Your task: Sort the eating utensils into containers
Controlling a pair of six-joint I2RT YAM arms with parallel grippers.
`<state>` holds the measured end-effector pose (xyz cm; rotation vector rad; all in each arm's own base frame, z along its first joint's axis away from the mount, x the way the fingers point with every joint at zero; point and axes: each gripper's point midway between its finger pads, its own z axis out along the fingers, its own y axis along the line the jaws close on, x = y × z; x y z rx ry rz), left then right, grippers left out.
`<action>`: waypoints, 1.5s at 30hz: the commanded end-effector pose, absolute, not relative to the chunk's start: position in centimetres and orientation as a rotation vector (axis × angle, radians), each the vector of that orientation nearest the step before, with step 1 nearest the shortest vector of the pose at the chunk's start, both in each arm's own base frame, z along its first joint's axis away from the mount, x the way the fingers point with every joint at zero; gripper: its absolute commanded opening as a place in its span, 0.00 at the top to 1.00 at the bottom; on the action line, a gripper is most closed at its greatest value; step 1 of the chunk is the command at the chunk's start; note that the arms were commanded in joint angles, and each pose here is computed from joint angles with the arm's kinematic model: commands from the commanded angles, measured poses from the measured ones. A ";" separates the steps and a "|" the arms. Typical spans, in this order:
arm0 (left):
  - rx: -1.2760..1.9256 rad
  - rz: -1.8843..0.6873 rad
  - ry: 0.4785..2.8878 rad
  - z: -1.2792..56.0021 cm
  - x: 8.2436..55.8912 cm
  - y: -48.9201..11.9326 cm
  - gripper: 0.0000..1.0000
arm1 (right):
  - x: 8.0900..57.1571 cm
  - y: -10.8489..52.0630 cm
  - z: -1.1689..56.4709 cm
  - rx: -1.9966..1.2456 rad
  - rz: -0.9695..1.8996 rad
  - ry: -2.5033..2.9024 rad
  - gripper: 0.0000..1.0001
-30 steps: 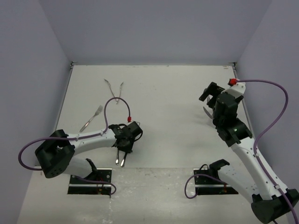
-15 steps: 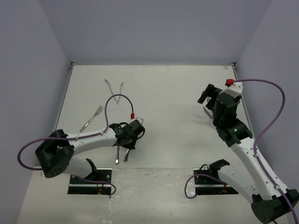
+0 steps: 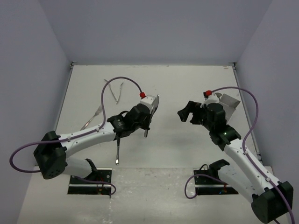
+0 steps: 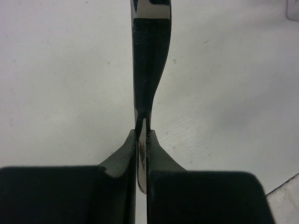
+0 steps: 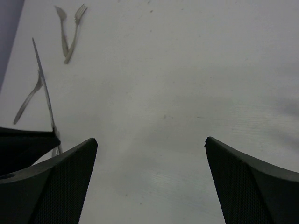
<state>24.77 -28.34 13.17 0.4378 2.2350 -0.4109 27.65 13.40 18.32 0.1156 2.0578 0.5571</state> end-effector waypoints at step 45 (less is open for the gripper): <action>0.476 -0.756 1.933 21.6 28.4 -37.9 1.00 | 31.0 24.7 19.4 0.187 0.916 1.995 0.56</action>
